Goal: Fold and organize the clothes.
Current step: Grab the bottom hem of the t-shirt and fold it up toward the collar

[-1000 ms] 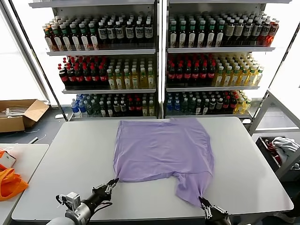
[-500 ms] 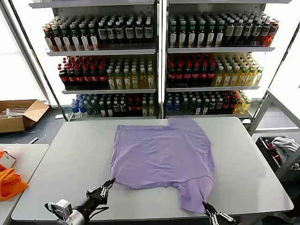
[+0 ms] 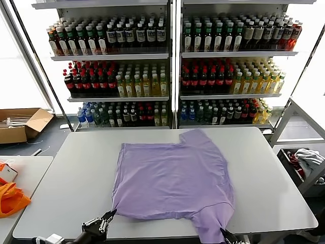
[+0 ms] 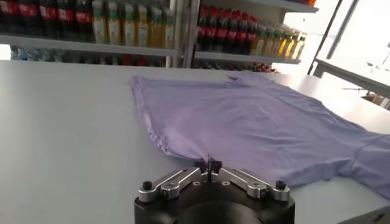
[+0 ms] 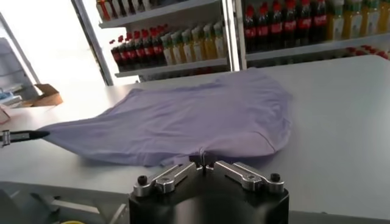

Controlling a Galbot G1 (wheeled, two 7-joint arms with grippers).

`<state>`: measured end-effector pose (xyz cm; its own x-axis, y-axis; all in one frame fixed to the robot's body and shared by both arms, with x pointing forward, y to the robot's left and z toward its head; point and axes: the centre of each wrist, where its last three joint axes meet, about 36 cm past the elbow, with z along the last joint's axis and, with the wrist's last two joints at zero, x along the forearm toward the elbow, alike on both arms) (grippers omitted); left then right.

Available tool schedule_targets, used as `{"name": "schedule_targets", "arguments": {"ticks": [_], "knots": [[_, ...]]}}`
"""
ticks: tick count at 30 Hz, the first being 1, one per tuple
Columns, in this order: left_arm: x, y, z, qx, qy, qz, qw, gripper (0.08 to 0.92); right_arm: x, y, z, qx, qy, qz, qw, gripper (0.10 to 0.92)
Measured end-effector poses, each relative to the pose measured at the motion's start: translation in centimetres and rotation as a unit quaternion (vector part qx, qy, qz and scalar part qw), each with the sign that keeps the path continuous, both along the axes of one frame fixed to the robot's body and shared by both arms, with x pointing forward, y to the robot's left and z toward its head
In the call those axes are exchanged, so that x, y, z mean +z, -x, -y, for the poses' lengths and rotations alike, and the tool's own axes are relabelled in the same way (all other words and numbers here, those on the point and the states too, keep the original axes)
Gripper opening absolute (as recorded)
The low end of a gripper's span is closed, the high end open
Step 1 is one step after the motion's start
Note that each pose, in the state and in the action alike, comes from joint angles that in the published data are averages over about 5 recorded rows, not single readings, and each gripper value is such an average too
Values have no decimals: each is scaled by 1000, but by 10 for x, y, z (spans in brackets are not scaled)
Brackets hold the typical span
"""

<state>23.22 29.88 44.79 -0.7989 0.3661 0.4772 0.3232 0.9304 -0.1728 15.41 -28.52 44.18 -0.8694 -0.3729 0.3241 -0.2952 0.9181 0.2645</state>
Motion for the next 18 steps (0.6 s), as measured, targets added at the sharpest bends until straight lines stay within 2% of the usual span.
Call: {"name": "schedule_targets", "arguments": {"ticks": [10, 18], "knots": [[9, -16, -7, -22, -9, 7, 1000, 102, -10, -29, -3, -40, -68, 40, 996, 106], [13, -39, -18, -38, -15, 17, 999, 102, -12, -65, 0, -61, -90, 86, 990, 106]]}}
